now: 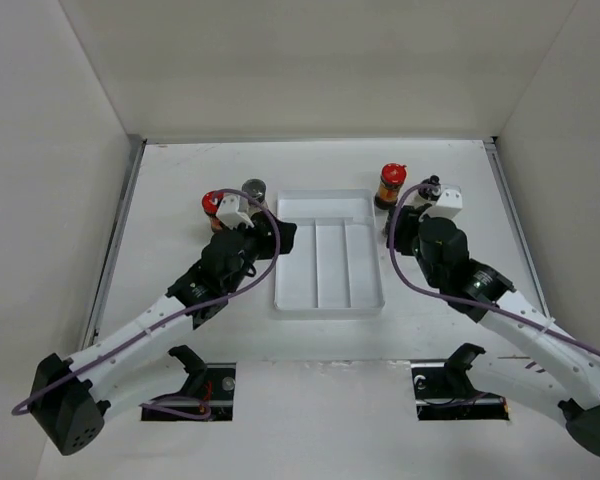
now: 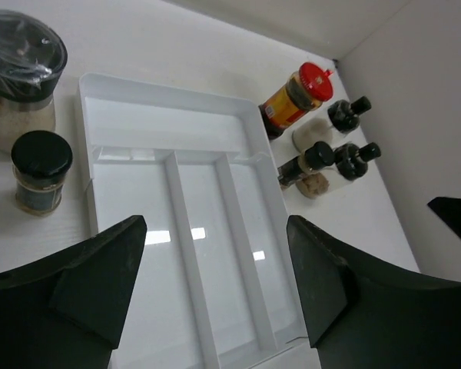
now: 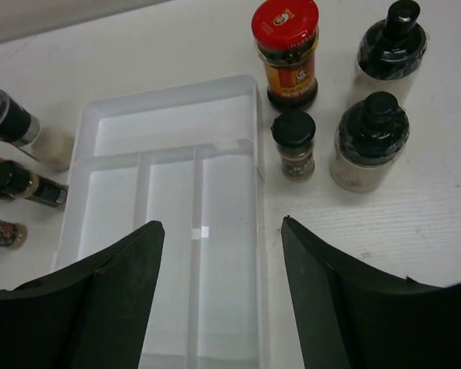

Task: Organize the condiment bottles

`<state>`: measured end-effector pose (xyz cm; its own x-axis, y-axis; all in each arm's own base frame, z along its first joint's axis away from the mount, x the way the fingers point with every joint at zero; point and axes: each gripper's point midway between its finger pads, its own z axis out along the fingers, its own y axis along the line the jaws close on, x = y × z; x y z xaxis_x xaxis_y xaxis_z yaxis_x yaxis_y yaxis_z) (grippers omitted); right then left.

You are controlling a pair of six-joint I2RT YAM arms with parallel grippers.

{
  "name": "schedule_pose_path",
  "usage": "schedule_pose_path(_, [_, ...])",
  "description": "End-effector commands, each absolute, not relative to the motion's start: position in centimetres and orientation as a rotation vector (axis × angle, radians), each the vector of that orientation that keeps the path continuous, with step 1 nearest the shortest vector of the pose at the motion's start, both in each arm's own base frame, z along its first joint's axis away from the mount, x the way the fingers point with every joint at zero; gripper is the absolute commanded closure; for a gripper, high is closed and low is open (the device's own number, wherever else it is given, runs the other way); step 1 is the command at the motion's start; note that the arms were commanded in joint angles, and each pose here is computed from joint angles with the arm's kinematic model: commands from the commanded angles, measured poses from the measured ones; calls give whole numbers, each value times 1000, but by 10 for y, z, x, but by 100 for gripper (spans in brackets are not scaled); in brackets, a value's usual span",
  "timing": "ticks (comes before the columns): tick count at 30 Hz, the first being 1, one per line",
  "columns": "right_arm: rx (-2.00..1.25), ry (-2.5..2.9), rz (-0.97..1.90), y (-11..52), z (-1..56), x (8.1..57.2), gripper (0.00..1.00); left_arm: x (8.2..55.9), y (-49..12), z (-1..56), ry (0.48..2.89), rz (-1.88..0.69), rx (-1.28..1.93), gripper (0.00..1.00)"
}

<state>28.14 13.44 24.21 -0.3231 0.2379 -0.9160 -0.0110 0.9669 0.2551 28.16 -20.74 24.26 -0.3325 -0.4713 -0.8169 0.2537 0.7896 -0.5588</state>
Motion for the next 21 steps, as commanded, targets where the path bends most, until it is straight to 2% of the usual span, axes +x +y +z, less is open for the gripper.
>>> schedule_pose_path(1, [158, 1786, 321, 143, 270, 297, 43, 289, -212, 254, 1723, -738, -163, 26])
schedule_pose_path(3, [150, 1779, 324, 144, 276, 306, 66, 292, -216, 256, 1704, -745, -145, 26])
schedule_pose_path(6, [156, 1789, 318, 141, 281, 322, 87, 298, -226, 254, 1679, -737, -93, 38])
schedule_pose_path(8, [169, 1799, 300, 138, 284, 337, 92, 295, -235, 254, 1670, -747, -51, 47])
schedule_pose_path(11, [191, 1821, 244, 128, 284, 360, 93, 281, -251, 259, 1600, -827, 14, 71])
schedule_pose_path(12, [203, 1830, 207, 122, 282, 369, 91, 276, -254, 260, 1583, -851, 25, 74])
schedule_pose_path(13, [216, 1839, 176, 116, 280, 377, 85, 270, -257, 262, 1560, -882, 36, 77])
schedule_pose_path(17, [278, 1846, 78, 93, 271, 412, 45, 256, -261, 258, 1521, -938, 59, 75])
schedule_pose_path(18, [277, 1853, 65, 91, 267, 422, 38, 255, -260, 256, 1519, -942, 54, 73])
schedule_pose_path(21, [224, 1900, 53, 99, 257, 446, 27, 257, -255, 249, 1523, -943, 29, 66])
